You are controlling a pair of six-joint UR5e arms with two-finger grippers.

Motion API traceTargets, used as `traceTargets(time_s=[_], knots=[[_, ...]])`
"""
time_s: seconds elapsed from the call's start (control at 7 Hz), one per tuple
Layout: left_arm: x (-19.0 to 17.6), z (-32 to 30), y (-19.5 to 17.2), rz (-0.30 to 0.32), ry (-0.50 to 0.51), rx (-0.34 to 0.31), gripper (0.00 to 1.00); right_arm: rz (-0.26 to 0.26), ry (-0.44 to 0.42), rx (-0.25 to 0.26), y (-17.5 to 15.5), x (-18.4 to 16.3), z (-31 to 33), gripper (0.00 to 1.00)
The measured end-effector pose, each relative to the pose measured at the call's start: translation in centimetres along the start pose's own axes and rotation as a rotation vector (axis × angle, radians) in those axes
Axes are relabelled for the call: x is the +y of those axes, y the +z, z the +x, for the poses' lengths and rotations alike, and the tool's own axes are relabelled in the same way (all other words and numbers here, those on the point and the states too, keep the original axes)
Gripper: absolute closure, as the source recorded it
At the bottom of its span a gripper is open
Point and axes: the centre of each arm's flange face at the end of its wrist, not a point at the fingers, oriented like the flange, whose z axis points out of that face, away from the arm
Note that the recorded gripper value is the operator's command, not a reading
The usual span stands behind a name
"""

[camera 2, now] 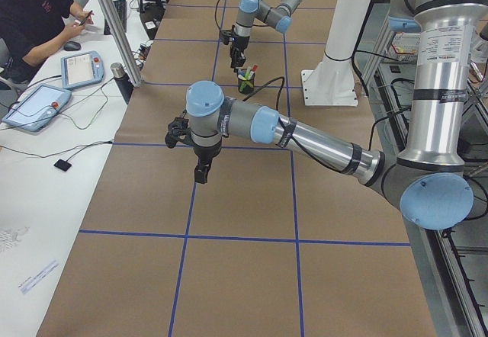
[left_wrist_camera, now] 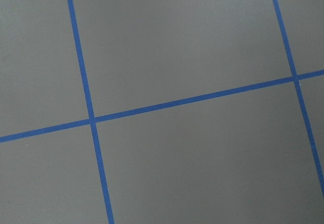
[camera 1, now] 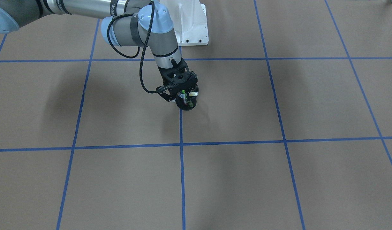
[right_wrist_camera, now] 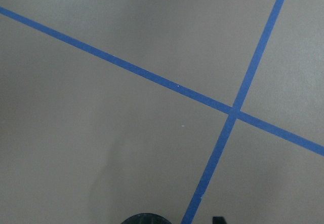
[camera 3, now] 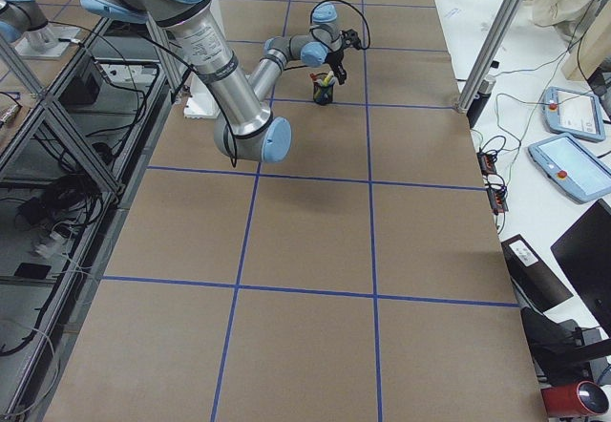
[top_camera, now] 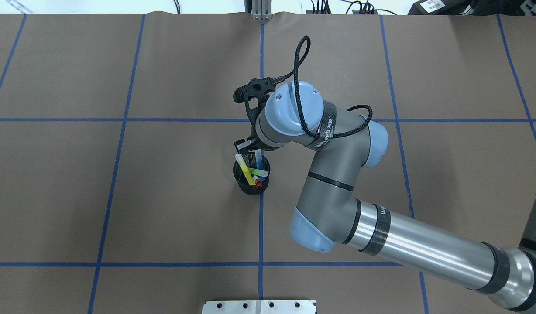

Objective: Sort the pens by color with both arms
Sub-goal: 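Close the right gripper on the blue marker's cap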

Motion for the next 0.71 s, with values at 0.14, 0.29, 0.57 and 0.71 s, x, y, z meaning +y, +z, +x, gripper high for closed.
traceTargets(time_s=[0.14,0.29,0.57,0.71], knots=[[0.00,-0.01,0.01,0.000,0.000,0.000,0.01,-0.001,0.013,-0.003,0.04,0.17,-0.17,0.56],[-0.01,-0.02,0.02,0.000,0.000,0.000,0.01,-0.002,0.027,-0.005,0.08,0.33,-0.31,0.58],[0.00,-0.05,0.05,0.000,-0.001,0.000,0.01,-0.004,0.045,-0.008,0.20,0.62,-0.42,0.60],[0.00,-0.06,0.05,0.000,0.000,0.000,0.01,-0.005,0.051,-0.009,0.28,0.73,-0.37,0.67]])
